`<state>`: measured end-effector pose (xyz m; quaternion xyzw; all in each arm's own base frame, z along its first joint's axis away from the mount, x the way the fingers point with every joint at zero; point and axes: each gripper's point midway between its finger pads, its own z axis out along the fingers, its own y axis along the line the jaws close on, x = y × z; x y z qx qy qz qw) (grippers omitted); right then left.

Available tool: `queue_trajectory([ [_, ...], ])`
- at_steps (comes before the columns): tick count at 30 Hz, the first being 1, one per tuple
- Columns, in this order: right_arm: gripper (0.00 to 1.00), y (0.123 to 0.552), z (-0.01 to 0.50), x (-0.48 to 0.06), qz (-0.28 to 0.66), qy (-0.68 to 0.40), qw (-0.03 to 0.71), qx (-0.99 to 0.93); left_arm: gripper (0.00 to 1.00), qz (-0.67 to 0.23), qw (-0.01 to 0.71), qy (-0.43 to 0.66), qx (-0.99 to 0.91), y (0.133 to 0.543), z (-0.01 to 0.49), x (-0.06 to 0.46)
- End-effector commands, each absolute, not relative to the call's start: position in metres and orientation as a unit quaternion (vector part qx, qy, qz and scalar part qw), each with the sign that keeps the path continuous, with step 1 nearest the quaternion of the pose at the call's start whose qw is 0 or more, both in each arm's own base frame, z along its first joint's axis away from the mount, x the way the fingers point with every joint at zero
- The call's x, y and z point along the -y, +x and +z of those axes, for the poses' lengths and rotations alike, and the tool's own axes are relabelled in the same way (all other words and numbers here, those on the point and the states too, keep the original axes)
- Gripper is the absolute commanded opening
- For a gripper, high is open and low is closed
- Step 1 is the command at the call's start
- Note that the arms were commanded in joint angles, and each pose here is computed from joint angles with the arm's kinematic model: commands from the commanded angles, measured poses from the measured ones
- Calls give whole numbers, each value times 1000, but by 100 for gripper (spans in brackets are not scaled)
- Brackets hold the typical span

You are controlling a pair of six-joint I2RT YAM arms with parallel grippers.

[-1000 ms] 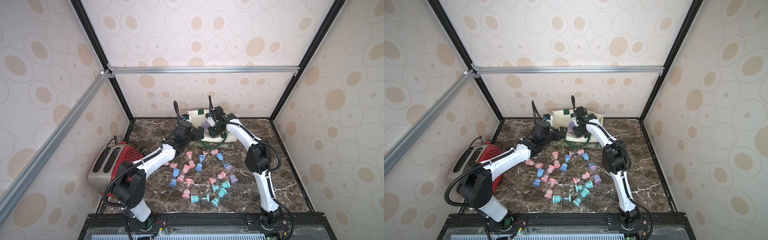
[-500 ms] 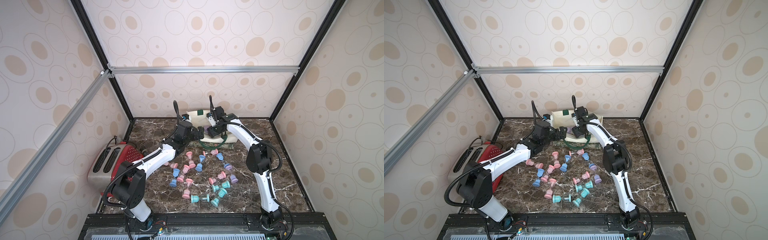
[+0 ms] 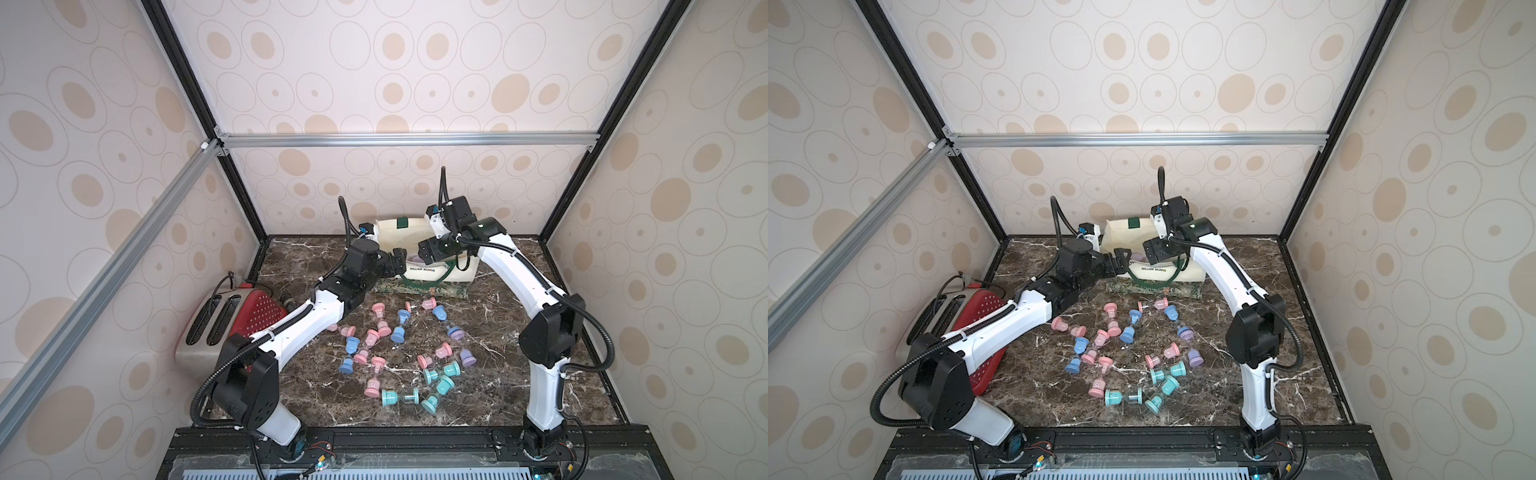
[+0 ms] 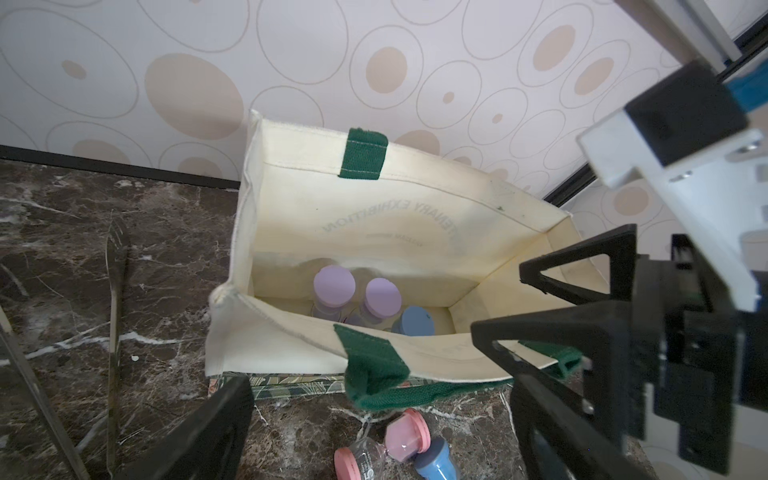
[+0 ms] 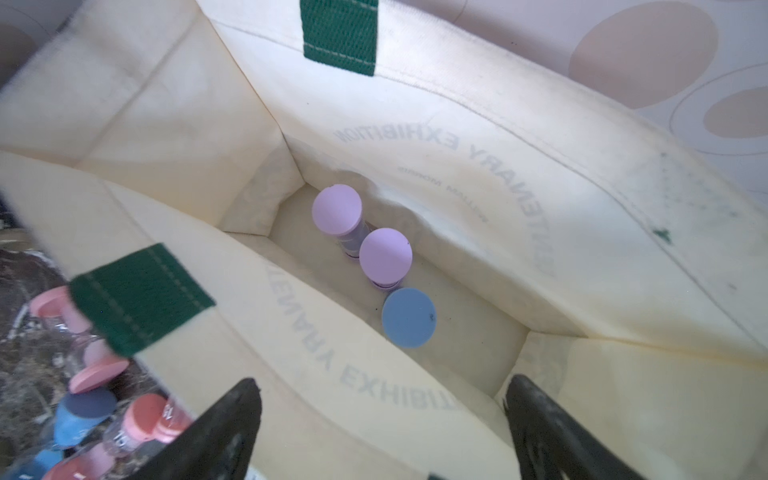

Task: Put the hourglass into the canvas bag
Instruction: Place the hourglass in the canvas bag.

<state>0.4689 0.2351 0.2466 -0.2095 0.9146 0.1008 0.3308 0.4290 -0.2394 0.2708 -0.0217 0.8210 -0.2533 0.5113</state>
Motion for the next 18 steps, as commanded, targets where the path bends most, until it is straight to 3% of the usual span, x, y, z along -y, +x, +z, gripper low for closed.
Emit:
queue_trajectory([
  [1, 96, 448, 258, -233, 124, -187, 321, -920, 97, -257, 516, -21, -817, 420, 284, 233],
  [8, 96, 399, 268, -209, 129, -129, 299, -937, 97, -275, 500, 5, -821, 392, 280, 241],
  [18, 95, 307, 215, -160, 71, -74, 230, -968, 98, -299, 457, 43, -837, 335, 244, 258],
])
